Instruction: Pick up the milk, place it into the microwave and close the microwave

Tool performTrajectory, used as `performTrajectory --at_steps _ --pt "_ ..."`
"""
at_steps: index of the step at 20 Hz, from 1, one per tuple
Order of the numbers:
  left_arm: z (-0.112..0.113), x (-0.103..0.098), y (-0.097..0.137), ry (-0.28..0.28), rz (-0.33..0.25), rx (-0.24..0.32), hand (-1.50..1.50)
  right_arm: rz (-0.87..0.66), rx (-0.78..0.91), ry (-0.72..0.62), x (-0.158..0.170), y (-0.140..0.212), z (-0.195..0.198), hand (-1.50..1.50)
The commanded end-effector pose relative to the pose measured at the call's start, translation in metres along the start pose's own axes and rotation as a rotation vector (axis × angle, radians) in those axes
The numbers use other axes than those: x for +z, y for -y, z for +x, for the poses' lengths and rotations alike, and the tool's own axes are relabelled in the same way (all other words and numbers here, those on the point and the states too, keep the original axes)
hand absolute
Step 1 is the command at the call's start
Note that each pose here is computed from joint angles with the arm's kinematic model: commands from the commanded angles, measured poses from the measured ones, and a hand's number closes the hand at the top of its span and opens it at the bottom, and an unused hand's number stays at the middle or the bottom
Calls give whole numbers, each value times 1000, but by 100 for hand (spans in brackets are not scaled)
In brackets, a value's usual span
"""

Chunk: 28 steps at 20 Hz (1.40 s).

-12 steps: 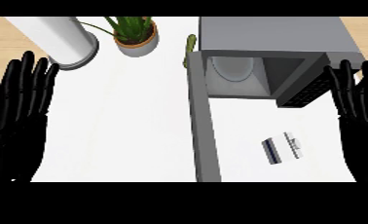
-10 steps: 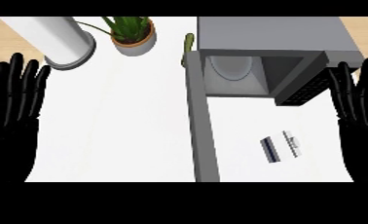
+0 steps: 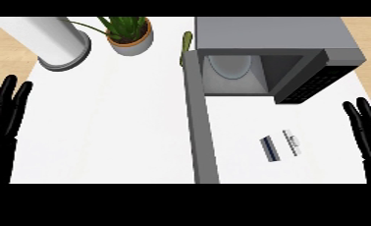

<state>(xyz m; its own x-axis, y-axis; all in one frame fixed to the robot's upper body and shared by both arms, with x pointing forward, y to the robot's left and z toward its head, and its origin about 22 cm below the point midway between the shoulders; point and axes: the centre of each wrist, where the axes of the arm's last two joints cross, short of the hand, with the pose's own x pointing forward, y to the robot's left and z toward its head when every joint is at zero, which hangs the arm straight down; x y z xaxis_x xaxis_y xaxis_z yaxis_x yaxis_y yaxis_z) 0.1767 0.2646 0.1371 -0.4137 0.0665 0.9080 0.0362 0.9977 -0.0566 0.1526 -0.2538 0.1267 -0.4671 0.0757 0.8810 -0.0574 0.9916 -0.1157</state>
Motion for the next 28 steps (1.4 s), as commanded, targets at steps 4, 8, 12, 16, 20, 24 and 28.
performTrajectory --at_steps 4,8,12,16,20,24,28 --pt "27 43 -9 -36 -10 56 -150 -55 10 -32 16 -1 -2 -150" --pt "44 63 -17 -24 -13 37 -150 -64 30 -81 32 4 -9 -150" --pt "11 58 -28 -25 15 65 -150 -73 79 -115 32 13 -35 -150" --pt "50 78 -32 -38 -5 43 -150 -127 93 -182 43 9 -49 -150" --pt "60 87 -22 -23 -23 28 -150 -180 123 -217 47 20 -90 -150" --pt "57 94 -30 -15 -30 40 -150 -238 166 -264 53 41 -110 -150" --pt "51 99 -40 -23 -27 34 -150 -233 160 -344 84 40 -149 -150"
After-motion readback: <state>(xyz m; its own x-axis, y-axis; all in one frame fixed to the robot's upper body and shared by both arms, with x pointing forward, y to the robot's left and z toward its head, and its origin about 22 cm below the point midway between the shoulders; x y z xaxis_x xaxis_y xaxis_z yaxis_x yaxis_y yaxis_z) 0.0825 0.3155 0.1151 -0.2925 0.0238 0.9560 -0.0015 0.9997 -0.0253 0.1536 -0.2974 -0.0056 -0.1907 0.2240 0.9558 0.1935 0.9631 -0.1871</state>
